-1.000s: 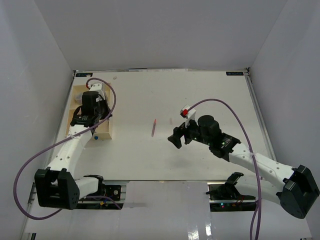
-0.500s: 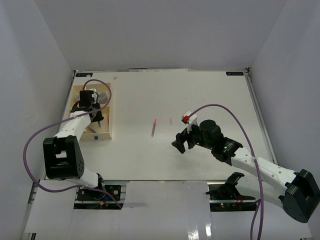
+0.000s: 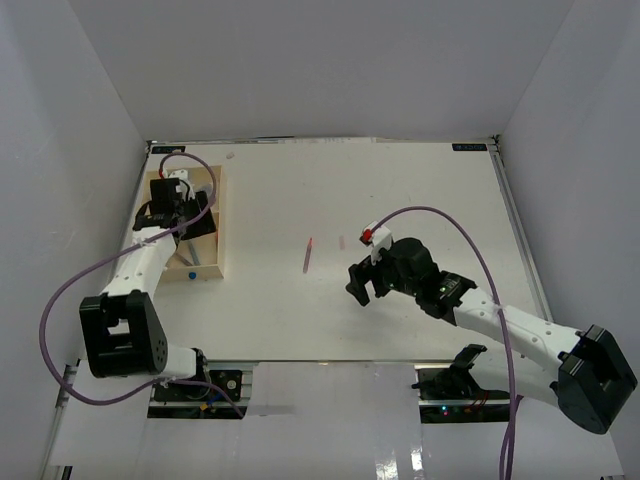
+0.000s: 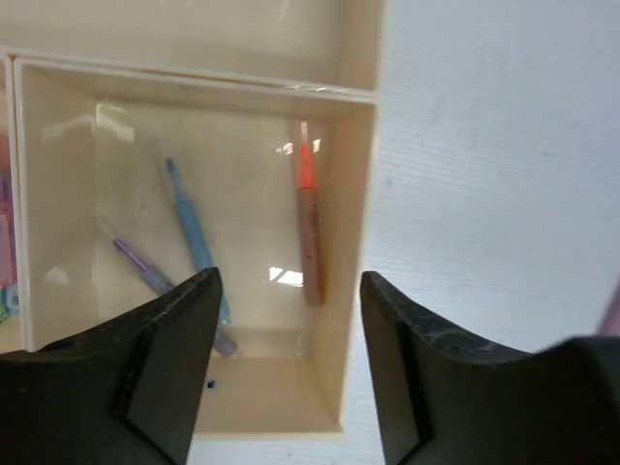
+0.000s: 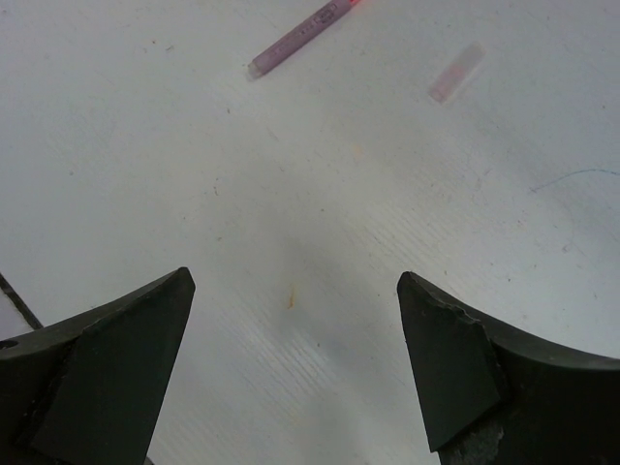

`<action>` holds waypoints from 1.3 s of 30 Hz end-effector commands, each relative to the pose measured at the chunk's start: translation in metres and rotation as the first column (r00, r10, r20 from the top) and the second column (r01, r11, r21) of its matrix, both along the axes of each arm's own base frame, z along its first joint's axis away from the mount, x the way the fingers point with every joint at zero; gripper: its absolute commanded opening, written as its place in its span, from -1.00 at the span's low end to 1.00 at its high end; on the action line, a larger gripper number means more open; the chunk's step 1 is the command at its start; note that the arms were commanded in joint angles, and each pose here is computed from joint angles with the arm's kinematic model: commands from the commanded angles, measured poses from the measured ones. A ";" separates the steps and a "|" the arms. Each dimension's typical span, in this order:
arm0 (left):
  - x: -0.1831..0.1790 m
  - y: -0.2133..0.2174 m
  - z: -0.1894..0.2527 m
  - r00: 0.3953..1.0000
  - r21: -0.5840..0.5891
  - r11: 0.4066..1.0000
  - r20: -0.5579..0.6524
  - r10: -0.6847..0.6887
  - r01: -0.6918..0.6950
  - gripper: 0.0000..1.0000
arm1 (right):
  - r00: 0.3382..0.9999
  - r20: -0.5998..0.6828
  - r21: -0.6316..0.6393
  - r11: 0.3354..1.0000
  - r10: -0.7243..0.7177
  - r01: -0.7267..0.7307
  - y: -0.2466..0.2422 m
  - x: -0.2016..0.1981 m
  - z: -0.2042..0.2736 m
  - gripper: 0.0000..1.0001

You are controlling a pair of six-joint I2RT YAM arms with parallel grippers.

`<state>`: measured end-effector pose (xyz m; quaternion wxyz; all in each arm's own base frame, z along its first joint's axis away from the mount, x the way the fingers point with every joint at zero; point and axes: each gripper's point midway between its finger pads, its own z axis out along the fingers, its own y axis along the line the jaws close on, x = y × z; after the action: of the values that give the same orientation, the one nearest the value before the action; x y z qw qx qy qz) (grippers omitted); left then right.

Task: Sort the stationery into containers
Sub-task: Place the pen in the storage box, then pick up the pen from the center of the board.

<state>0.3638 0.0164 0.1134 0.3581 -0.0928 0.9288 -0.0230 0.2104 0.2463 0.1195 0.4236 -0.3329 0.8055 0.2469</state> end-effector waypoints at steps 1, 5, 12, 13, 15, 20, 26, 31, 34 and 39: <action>0.009 -0.032 0.069 0.979 -0.135 0.986 0.195 -0.065 0.093 0.46 | 0.996 0.029 0.024 0.996 -0.082 0.082 0.001 0.018 0.021 0.85; 0.006 -0.051 0.091 0.965 -0.202 0.969 0.246 -0.090 0.142 0.60 | 0.992 -0.003 0.033 0.992 -0.125 0.125 0.005 0.024 0.022 0.93; 0.001 -0.058 0.126 0.916 -0.220 0.959 0.393 -0.080 0.179 0.96 | 0.973 -0.087 0.018 0.976 -0.213 0.215 0.038 0.046 0.017 0.91; 0.001 -0.056 0.129 0.905 -0.211 0.961 0.419 -0.076 0.178 0.96 | 0.973 -0.090 0.004 0.977 -0.211 0.212 0.047 0.045 0.017 0.91; -0.006 -0.056 0.123 0.898 -0.206 0.963 0.434 -0.071 0.176 0.96 | 0.962 -0.094 -0.033 0.966 -0.257 0.255 0.060 0.056 0.013 0.90; -0.014 -0.064 0.115 0.877 -0.221 0.949 0.471 -0.096 0.223 0.96 | 0.938 -0.114 -0.105 0.943 -0.327 0.316 0.093 0.071 -0.014 0.82; -0.017 -0.069 0.106 0.878 -0.231 0.941 0.465 -0.115 0.246 0.96 | 0.923 -0.103 -0.179 0.920 -0.370 0.349 0.124 0.081 -0.042 0.61; -0.018 -0.074 0.104 0.881 -0.251 0.931 0.457 -0.126 0.263 0.96 | 0.919 -0.098 -0.224 0.909 -0.381 0.353 0.134 0.079 -0.061 0.45; -0.020 -0.076 0.108 0.873 -0.254 0.927 0.469 -0.132 0.276 0.96 | 0.910 -0.104 -0.244 0.897 -0.402 0.368 0.130 0.076 -0.075 0.33; -0.020 -0.078 0.108 0.870 -0.261 0.922 0.473 -0.138 0.288 0.96 | 0.900 -0.095 -0.270 0.881 -0.425 0.388 0.123 0.074 -0.090 0.12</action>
<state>0.3448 -0.0555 0.2072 0.5195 -0.0517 0.8241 -0.2198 0.2770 0.3707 0.0301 0.3421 -0.2110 0.9115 0.0870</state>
